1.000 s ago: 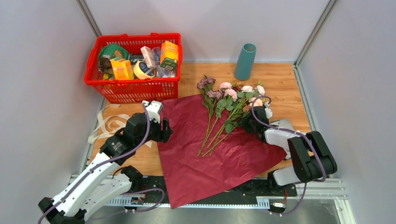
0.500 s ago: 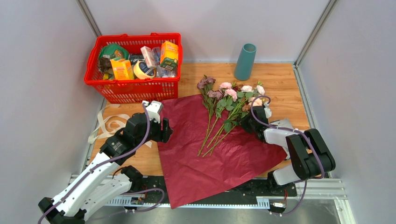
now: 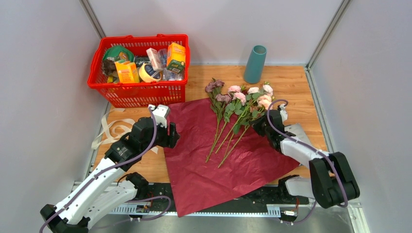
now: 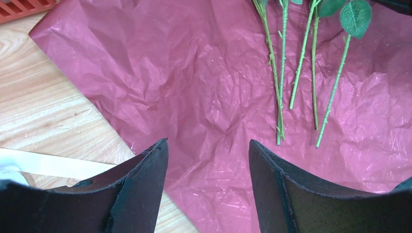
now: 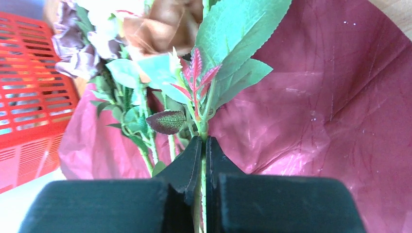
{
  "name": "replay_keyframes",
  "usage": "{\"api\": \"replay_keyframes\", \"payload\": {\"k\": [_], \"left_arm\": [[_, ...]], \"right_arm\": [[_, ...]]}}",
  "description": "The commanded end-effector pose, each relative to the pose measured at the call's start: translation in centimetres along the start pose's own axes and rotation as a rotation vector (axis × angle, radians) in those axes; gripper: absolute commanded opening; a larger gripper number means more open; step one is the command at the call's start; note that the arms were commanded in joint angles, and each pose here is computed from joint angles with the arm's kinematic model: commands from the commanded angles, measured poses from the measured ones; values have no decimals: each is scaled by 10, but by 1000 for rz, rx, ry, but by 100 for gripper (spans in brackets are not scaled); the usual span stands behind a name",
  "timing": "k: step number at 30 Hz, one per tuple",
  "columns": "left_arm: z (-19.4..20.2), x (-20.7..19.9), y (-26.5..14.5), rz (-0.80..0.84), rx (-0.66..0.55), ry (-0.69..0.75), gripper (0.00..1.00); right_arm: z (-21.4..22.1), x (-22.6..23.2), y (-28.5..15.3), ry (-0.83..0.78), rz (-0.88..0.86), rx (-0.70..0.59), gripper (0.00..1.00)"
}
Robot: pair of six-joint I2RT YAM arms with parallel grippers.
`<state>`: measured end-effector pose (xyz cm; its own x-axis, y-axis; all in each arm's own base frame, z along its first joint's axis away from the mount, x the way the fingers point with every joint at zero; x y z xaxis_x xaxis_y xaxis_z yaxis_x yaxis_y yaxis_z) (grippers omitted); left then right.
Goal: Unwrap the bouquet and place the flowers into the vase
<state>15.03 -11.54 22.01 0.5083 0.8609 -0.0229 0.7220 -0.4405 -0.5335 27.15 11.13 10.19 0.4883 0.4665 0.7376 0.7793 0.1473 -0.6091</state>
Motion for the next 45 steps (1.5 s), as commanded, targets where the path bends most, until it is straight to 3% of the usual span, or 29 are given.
{"api": "replay_keyframes", "payload": {"k": [1,14,26,31,37,45], "left_arm": [[-4,1,1,-9,-17,4,70],[-5,1,0,-6,-20,7,70],[-6,1,-2,-2,-29,9,70],[-5,0,-1,-1,-26,10,70],[-5,0,-1,3,-27,13,70],[-7,-1,-3,20,-45,18,70]], "right_arm": [[-7,9,-15,11,-59,-36,2],[-27,33,-63,27,-165,-142,0],[-72,103,-138,-32,-418,-367,0],[-88,150,-164,-171,-608,-453,0],[-119,203,-181,-356,-806,-746,0],[-166,280,-179,-614,-793,-1090,0]]}}
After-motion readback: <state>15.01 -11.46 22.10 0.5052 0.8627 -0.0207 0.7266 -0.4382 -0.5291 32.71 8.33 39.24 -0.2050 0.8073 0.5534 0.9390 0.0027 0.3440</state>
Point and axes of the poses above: each gripper's point midway between its finger pads, its own y axis out along the fingers, its own x axis along the line the jaws close on, z = x × y, the point moved 7 cm from there along -y, back along the fingers, and after that the axes turned 12 degrees about y, right-handed, at the moved point
